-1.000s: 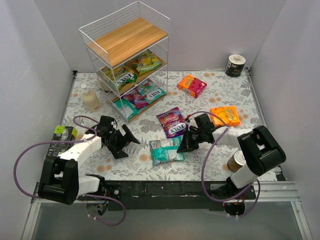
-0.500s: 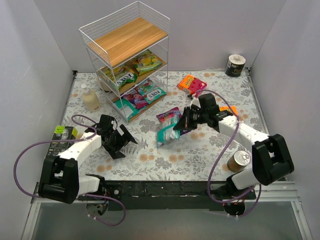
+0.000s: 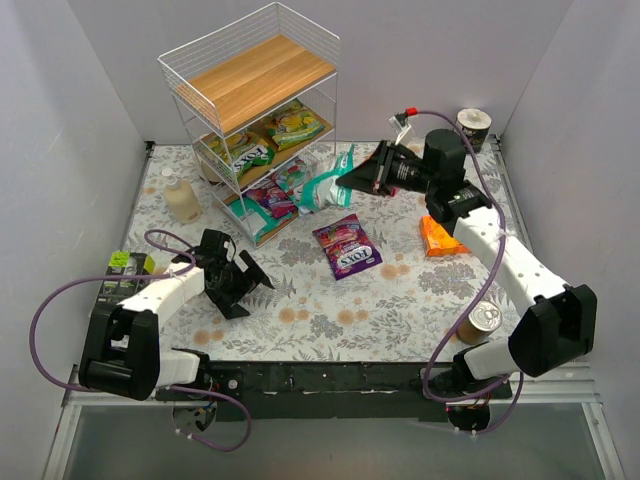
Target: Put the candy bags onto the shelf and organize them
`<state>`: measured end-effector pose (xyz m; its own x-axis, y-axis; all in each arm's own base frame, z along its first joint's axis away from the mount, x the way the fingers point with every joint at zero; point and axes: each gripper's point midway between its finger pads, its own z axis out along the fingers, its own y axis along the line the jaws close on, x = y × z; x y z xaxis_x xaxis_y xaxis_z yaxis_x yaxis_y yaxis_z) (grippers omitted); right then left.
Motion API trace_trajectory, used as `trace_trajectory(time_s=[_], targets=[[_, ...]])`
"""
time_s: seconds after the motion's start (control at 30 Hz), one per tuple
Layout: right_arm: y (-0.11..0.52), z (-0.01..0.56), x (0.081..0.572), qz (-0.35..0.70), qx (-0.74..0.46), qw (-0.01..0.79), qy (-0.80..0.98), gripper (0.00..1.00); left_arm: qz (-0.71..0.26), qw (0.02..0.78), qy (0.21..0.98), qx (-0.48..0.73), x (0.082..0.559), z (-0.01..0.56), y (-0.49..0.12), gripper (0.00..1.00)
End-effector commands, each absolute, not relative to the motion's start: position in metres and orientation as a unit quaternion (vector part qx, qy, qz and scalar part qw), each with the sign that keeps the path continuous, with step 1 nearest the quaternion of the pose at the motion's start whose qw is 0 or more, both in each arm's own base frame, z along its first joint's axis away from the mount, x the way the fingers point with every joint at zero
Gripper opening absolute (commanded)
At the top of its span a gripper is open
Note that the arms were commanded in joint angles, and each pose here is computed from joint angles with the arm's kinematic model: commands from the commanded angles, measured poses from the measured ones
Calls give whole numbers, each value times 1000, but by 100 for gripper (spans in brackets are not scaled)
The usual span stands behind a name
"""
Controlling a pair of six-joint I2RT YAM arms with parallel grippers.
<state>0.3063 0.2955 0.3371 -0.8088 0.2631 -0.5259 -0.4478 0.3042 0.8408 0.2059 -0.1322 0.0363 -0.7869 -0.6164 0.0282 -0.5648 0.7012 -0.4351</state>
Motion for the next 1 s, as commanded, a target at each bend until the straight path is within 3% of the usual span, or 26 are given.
trace_trajectory(time_s=[0.0,0.2,0.43,0.97], targets=[[298,461,299,654,-125,392,634,1,-211,74,922,-315,213,37,-131,98],[298,553,296,693,-153,442,548,1,-196,72,926,-313,213,32,-127,98],[312,600,332,733,-139,465,477,1,-189,75,929,-309,213,33,-124,98],[368,558,449,739,24,479,472,1,-183,90,929,-309,207,42,-119,98]])
